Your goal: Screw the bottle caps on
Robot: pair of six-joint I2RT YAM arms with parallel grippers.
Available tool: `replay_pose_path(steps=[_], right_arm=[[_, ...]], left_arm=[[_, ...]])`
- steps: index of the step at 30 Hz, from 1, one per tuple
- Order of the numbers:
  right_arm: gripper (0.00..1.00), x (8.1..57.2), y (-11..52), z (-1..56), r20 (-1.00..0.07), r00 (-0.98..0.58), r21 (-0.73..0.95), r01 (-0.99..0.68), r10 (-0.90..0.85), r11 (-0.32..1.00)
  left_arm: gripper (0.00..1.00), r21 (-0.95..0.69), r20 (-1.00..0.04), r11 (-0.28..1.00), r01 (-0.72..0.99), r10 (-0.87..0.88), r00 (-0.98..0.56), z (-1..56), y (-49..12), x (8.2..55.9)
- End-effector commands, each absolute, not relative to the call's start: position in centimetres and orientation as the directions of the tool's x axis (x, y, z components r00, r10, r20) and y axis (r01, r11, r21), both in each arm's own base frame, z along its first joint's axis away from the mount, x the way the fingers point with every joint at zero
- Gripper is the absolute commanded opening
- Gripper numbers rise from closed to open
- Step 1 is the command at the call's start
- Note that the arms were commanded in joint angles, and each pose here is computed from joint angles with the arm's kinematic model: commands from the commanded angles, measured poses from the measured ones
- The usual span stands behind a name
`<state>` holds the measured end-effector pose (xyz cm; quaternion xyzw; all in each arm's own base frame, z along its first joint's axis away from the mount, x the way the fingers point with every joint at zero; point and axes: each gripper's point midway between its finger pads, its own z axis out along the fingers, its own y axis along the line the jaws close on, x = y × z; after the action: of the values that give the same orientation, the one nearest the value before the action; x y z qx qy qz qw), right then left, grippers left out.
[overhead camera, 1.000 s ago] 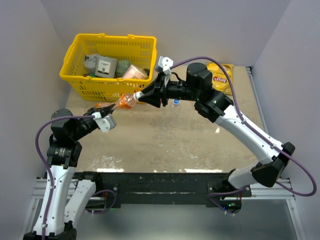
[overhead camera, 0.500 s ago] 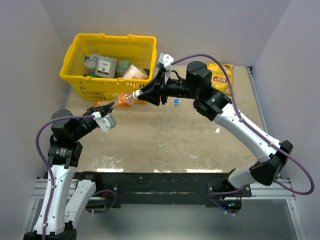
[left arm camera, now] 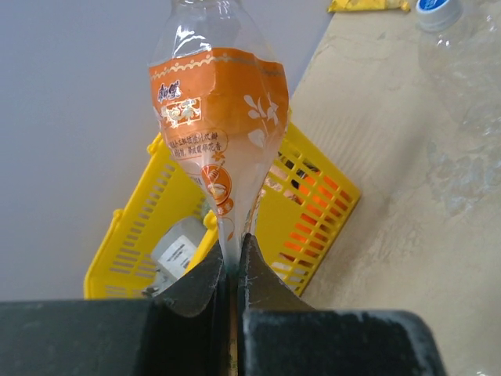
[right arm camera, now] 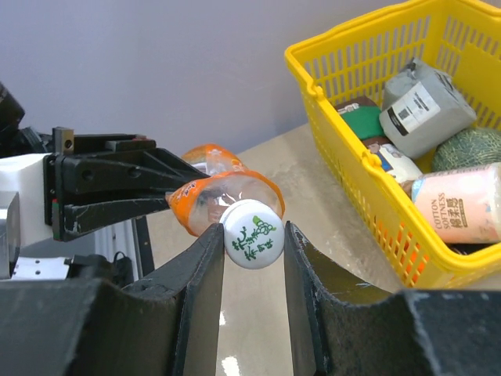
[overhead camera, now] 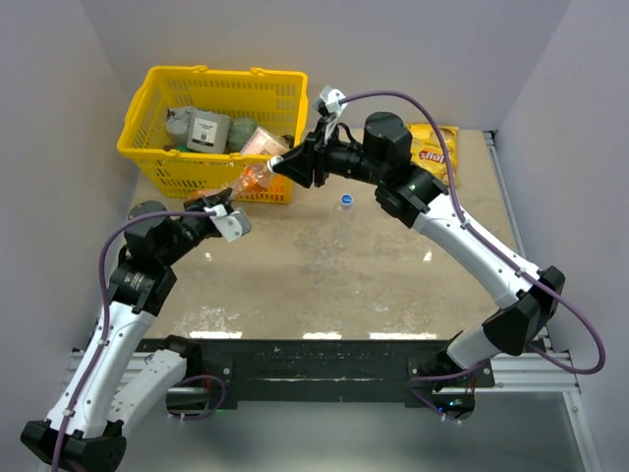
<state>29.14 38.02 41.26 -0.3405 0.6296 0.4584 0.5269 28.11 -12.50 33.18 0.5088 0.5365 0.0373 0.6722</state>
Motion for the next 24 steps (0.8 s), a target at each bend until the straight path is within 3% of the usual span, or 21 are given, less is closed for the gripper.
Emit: replay_pose_path(steps=[1, 4, 11, 16, 24], right_arm=[[0.17, 26.1, 40.3, 41.1, -0.958, -0.285, 0.286, -0.93, 0.038, 0.23], [0.15, 25.8, 40.3, 40.9, -0.952, -0.303, 0.302, -0.927, 0.033, 0.224], [0.14, 26.7, 40.0, 42.1, -0.927, -0.367, 0.376, -0.898, 0.084, 0.227], [0.04, 26.8, 40.3, 43.8, -0.91, -0.395, 0.413, -0.891, 0.126, 0.188], [0.0, 26.5, 40.4, 44.7, -0.893, -0.423, 0.444, -0.884, 0.153, 0.148]], left_arm=[[0.0, 0.861, -0.505, 0.394, 0.321, 0.603, 0.617, 38.1, -14.3, 27.6], [0.0, 0.883, -0.449, 0.426, 0.196, 0.647, 0.616, 39.0, -13.0, 28.0], [0.0, 0.795, -0.486, 0.605, 0.027, 0.611, 0.625, 41.7, -10.4, 26.9], [0.0, 0.794, -0.426, 0.606, -0.056, 0.619, 0.66, 41.6, -9.9, 25.6], [0.0, 0.808, -0.339, 0.563, -0.173, 0.684, 0.646, 42.5, -9.2, 25.9]])
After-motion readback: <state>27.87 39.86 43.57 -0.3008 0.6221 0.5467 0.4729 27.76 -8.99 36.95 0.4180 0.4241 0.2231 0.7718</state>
